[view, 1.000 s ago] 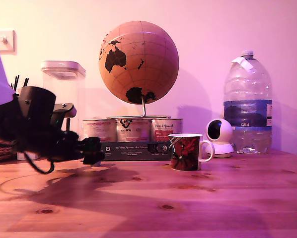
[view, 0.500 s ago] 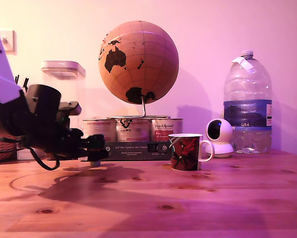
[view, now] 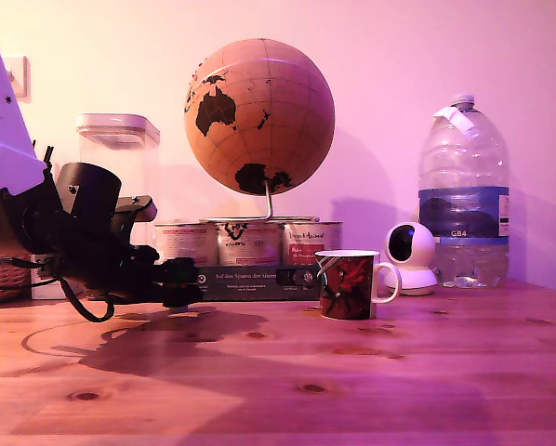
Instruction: Pick up the coffee capsules from the table one by one and drop them inside the nearest coffee cup
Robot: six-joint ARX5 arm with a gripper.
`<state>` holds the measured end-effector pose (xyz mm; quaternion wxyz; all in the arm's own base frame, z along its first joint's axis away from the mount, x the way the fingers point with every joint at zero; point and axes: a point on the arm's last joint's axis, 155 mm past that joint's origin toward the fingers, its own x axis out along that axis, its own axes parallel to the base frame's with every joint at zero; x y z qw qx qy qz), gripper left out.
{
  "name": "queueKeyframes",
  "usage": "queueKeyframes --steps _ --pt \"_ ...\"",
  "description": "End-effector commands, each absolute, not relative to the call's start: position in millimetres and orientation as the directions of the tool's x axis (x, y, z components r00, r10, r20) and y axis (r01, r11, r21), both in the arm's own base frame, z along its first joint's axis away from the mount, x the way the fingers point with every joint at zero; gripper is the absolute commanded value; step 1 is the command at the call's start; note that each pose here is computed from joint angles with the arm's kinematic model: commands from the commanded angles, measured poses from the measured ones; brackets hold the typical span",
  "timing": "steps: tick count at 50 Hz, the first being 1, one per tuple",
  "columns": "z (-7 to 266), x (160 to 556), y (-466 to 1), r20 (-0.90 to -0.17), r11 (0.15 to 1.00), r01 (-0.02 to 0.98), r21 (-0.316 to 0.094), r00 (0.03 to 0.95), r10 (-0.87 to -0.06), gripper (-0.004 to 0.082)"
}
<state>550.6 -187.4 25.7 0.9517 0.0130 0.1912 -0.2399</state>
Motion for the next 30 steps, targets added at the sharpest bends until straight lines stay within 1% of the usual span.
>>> queueKeyframes --steps 1,9,14,21,23,30 --pt "10.6 550.8 -186.6 -0.396 0.883 0.463 -0.073 0.799 -0.452 0.0365" --pt "9.0 551.0 -186.9 -0.402 0.883 0.464 -0.075 0.796 -0.452 0.0307" --pt "8.2 550.6 -186.9 -0.405 0.883 0.464 -0.077 0.794 -0.453 0.0220" --pt "7.8 550.4 -186.8 -0.407 0.883 0.464 -0.077 0.794 -0.452 0.0150" --pt "7.7 550.4 -186.7 -0.407 0.882 0.467 -0.069 0.794 -0.452 0.0142" --pt "8.1 549.8 -188.8 -0.406 0.880 0.469 -0.070 0.792 -0.455 0.0142"
